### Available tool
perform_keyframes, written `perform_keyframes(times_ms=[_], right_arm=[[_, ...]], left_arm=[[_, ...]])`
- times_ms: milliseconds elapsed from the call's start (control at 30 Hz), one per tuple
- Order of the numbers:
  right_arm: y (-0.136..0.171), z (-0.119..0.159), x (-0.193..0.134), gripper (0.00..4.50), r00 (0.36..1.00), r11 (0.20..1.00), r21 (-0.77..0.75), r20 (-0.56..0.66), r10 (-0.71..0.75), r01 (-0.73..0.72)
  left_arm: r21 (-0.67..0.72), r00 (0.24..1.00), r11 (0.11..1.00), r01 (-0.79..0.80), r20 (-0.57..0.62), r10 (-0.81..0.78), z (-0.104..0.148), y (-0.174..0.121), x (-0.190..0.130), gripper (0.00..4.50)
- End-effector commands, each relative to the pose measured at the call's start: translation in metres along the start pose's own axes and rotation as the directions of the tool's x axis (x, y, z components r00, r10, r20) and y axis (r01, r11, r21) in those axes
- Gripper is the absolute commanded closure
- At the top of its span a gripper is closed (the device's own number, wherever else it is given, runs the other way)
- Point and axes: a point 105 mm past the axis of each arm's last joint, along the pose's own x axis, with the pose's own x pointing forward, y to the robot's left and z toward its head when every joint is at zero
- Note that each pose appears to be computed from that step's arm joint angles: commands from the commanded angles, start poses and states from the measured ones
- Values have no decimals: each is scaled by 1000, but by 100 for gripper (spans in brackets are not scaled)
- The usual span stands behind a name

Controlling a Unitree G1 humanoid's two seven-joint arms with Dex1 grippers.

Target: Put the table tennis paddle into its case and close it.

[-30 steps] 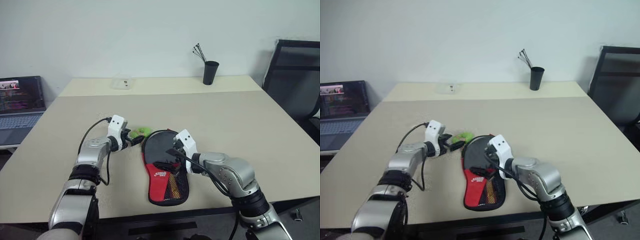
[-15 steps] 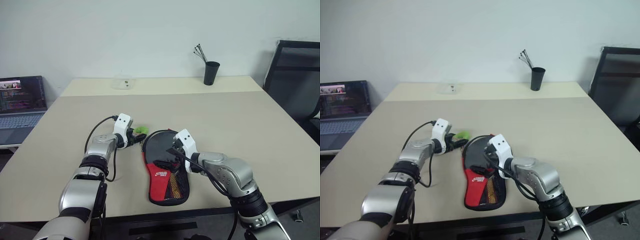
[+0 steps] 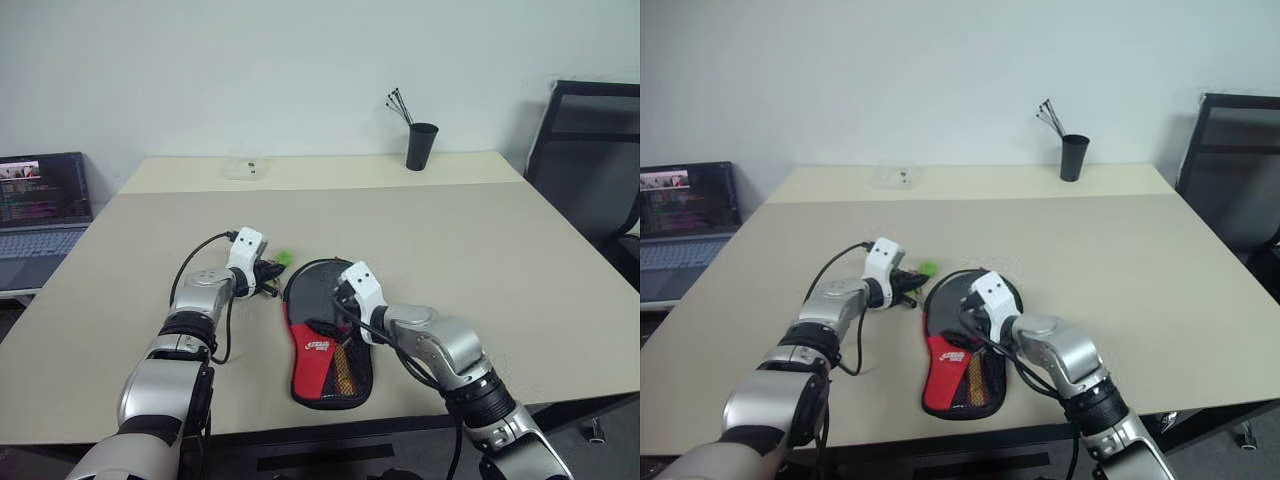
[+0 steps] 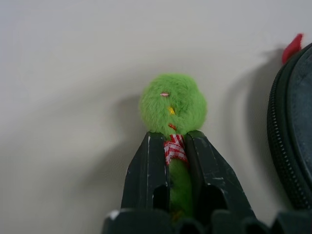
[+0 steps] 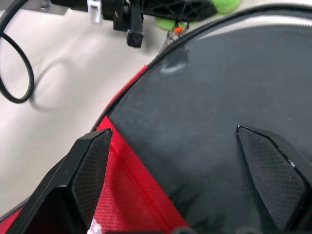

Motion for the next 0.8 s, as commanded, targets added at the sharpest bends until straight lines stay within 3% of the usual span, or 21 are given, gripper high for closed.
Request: perform_keyframes(times_ms=[33,200,500,800], right_arm=[[-1,-10,-1,0,999,999,-47,-30,-14,13],[-2,-19,0,0,998,996,-80,-59,-39,34],[7,-23,2,0,997,997,-73,-71,-16,11],[13,-32,2,0,996,999,-52,-88,-15,11]], left_arm=[[131,998,991,-24,55,17,35,1,3,434],[351,999,936,27,17,-36,51,-16,14,434],[544,998,839,14,39,-42,90,-46,36,434],[782,992,619,-70,120,-40,128,-92,56,434]])
